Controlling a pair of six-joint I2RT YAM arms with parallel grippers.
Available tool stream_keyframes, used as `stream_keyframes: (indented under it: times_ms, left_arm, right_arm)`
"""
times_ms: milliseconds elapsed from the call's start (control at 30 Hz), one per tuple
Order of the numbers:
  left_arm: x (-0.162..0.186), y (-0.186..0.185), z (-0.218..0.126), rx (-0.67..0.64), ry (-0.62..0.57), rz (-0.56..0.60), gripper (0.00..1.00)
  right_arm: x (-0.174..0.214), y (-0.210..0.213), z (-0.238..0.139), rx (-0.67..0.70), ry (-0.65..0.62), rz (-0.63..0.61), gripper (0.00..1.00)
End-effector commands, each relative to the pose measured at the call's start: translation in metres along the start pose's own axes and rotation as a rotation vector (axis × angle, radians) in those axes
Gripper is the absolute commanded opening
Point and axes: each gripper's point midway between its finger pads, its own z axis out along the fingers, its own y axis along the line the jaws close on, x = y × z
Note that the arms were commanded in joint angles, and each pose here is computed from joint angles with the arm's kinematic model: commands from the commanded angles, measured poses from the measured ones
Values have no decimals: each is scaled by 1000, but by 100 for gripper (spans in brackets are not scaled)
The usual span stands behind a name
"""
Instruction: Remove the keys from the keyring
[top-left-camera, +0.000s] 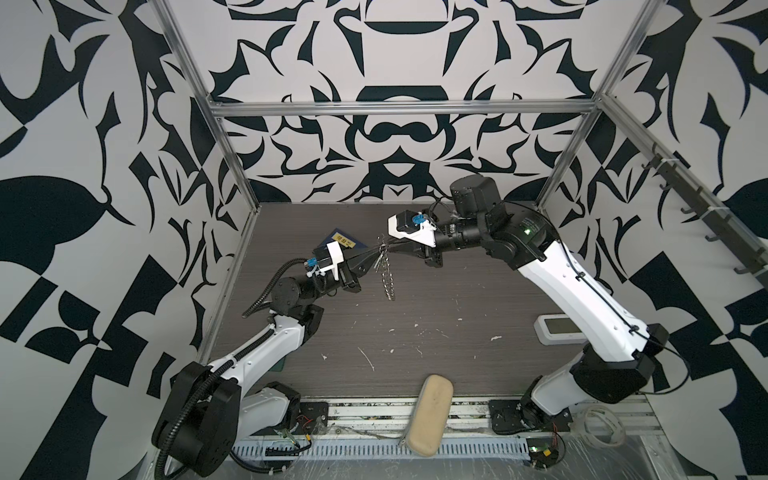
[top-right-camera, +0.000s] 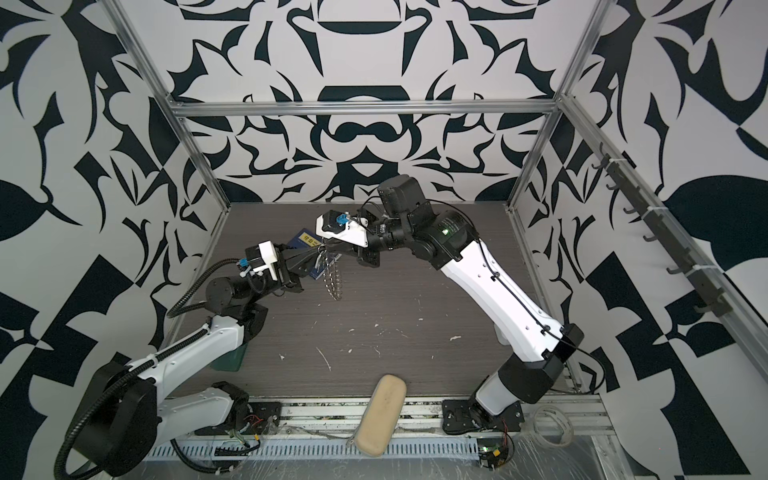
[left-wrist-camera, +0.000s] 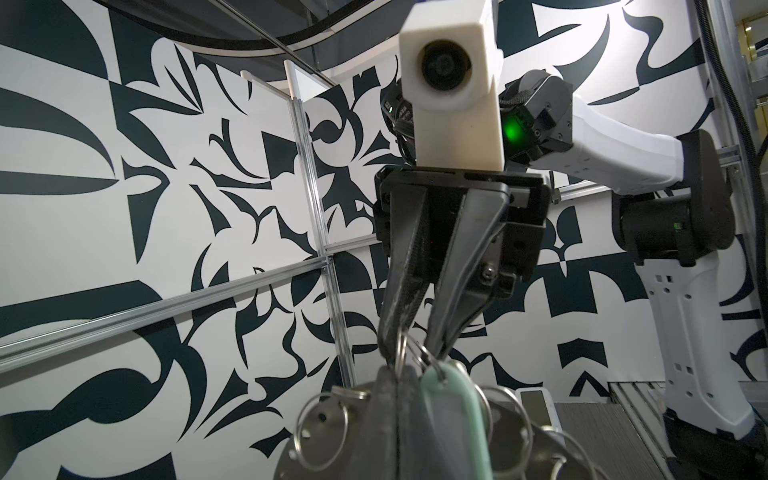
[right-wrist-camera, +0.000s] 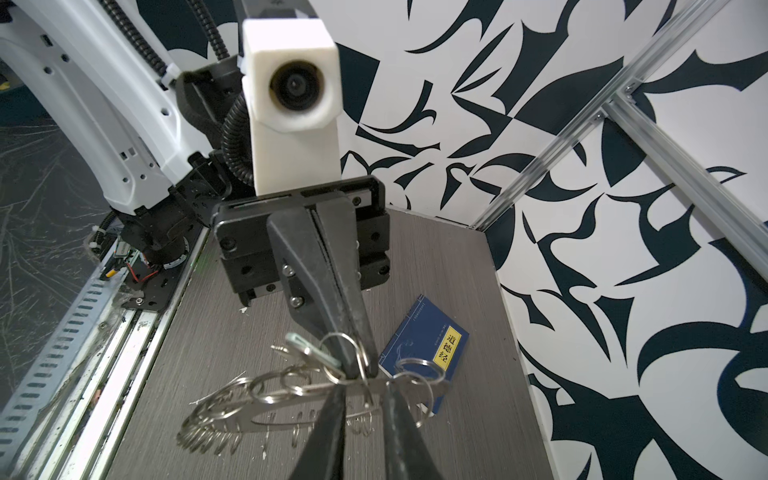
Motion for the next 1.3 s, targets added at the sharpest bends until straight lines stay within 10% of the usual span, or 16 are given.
stream_keyframes:
  times_ms: [0,433,567,833,1267]
  left_arm:
    - [-22,-6,-1,16,-60,42,0]
    - [-16,-3,-4,-7,-52,24,1]
    - [-6,7,-12,-77,-38,7,32]
    - [8,21,-40,-182,3,-45,39]
    - [26,24,-52,-310,267,-464,44]
  right_arm:
    - [-20,1,-10,12,-36,-44,18]
    - [-17,3,-5,0,24,-46,0]
    - [-12,0,-6,26,58,-57,0]
    - [4,-2,-3,50,150,-71,0]
    - [33,-6,16,104,242,-61,0]
